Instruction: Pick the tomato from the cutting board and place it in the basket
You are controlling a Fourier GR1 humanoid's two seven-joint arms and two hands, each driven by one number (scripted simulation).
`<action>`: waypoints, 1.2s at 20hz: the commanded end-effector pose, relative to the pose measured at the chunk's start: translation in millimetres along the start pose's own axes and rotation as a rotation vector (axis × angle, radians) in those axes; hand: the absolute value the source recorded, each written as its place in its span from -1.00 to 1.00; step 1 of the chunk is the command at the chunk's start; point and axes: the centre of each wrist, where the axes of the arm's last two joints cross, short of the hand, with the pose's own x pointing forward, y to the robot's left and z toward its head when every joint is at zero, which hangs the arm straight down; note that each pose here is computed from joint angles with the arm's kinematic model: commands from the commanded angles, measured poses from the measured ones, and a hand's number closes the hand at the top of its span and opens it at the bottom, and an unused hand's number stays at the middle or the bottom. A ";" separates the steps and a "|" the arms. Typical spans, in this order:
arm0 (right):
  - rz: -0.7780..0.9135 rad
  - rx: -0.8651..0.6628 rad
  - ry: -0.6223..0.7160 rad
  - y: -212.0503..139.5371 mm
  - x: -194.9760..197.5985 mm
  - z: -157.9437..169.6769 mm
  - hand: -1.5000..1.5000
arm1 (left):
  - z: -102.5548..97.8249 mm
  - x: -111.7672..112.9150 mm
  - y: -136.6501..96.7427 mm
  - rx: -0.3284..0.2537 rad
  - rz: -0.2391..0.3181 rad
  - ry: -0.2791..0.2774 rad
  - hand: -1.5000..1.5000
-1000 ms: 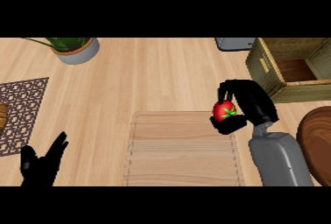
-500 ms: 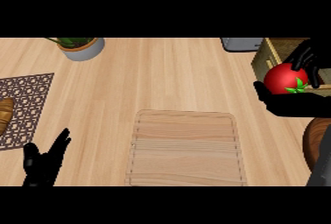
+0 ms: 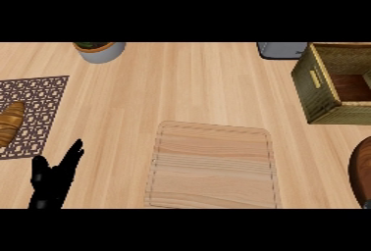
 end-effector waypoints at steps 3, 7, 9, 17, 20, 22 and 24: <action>0.032 -0.017 0.090 -43.2 -11.8 -40.2 1.00 | -0.9 -10.0 5.4 -0.040 0.000 0.072 0.00; 0.082 -0.019 0.107 -40.6 -23.8 -65.0 1.00 | -13.4 -6.4 -19.1 -0.021 0.005 0.081 0.00; 0.090 -0.025 0.119 -49.0 -34.2 -71.6 1.00 | -17.3 -8.2 -16.7 -0.037 0.009 0.071 0.00; 0.065 -0.001 0.123 -25.3 -85.7 -99.4 1.00 | -16.8 -7.0 -23.5 -0.061 0.005 0.081 0.00; -0.025 -0.009 0.188 -25.0 -105.9 -114.4 1.00 | -11.3 -14.6 -20.2 -0.045 0.010 0.078 0.00; -0.117 -0.005 0.228 -14.5 -129.0 -109.8 1.00 | -8.0 -2.7 -12.7 -0.057 -0.004 0.072 0.00; -0.131 -0.001 0.206 -21.7 -135.3 -121.5 1.00 | -14.0 -2.8 -12.9 -0.041 0.015 0.062 0.00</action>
